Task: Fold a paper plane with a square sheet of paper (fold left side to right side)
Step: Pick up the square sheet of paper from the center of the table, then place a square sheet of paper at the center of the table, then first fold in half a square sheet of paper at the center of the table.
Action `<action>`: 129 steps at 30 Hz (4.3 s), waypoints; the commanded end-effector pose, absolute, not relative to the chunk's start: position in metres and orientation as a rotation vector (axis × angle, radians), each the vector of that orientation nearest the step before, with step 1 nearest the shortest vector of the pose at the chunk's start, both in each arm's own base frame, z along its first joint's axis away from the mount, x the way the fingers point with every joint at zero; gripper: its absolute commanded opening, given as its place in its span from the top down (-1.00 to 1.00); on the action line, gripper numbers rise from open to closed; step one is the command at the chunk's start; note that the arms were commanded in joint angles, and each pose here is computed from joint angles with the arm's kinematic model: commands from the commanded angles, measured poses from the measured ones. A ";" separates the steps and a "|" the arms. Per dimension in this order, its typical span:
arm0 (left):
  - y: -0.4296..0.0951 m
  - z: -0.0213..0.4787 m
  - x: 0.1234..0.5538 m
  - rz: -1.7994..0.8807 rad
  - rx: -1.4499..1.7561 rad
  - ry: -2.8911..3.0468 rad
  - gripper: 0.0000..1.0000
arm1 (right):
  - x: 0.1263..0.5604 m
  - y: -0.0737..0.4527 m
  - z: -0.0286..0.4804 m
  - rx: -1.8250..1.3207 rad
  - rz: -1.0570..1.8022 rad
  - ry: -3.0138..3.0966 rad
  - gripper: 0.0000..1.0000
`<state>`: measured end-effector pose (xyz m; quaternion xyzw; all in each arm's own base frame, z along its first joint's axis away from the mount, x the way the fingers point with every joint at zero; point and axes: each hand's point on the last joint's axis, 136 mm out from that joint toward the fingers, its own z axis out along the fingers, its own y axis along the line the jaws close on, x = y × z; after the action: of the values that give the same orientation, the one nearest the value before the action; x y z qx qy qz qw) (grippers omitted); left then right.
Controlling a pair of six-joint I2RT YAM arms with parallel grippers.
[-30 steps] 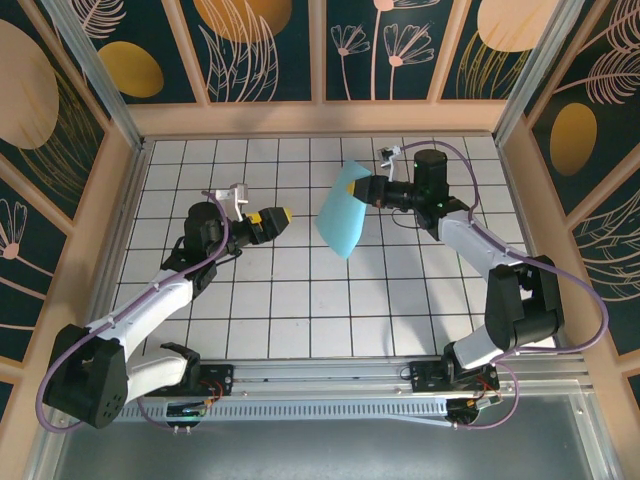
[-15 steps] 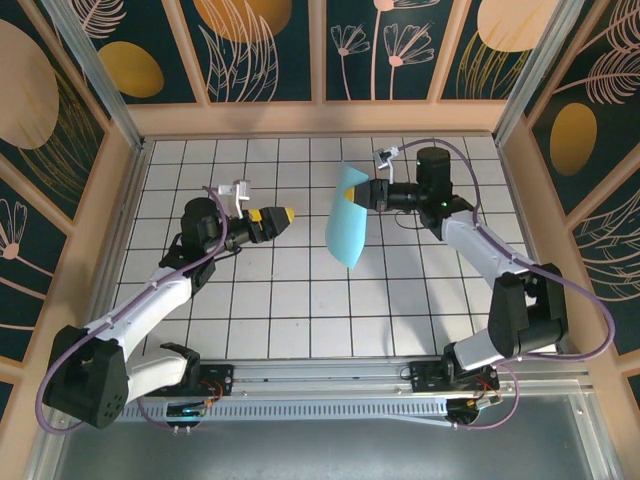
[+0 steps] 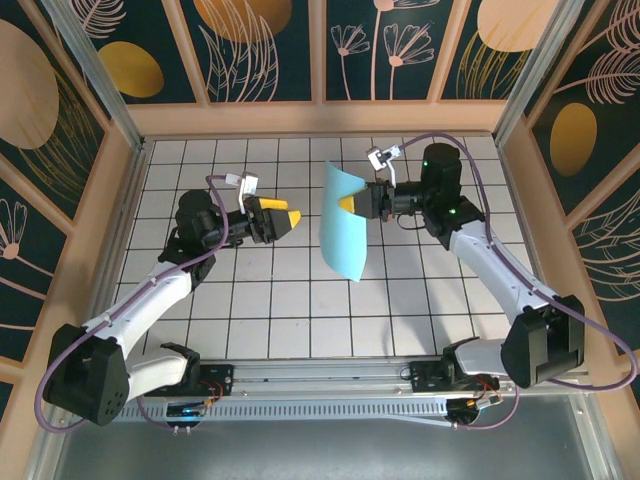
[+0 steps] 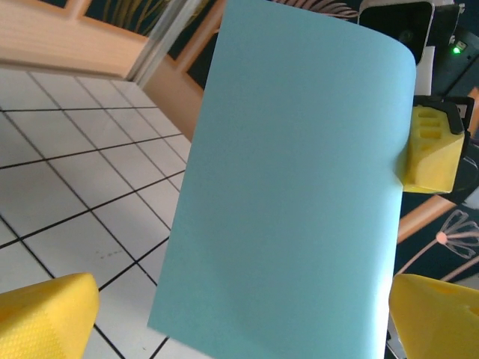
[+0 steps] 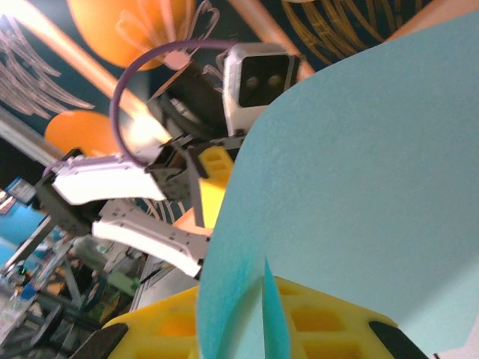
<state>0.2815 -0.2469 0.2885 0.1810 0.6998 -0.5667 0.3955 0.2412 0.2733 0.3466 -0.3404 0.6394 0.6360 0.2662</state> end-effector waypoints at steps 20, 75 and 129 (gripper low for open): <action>-0.272 0.306 0.241 -1.465 0.796 1.671 0.40 | 0.241 0.293 0.350 -1.011 1.568 1.704 0.63; -0.237 0.046 0.318 -0.991 0.048 2.635 1.00 | 0.344 0.251 0.036 -0.118 1.052 2.659 1.00; -0.313 0.085 0.339 -1.263 0.217 2.504 0.24 | 0.330 0.251 0.025 -0.129 1.047 2.689 1.00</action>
<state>0.3349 -0.3069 0.0835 0.0694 0.8824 -0.4378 0.1580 0.3337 0.2460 0.0202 -0.0389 0.9282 0.3486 0.1244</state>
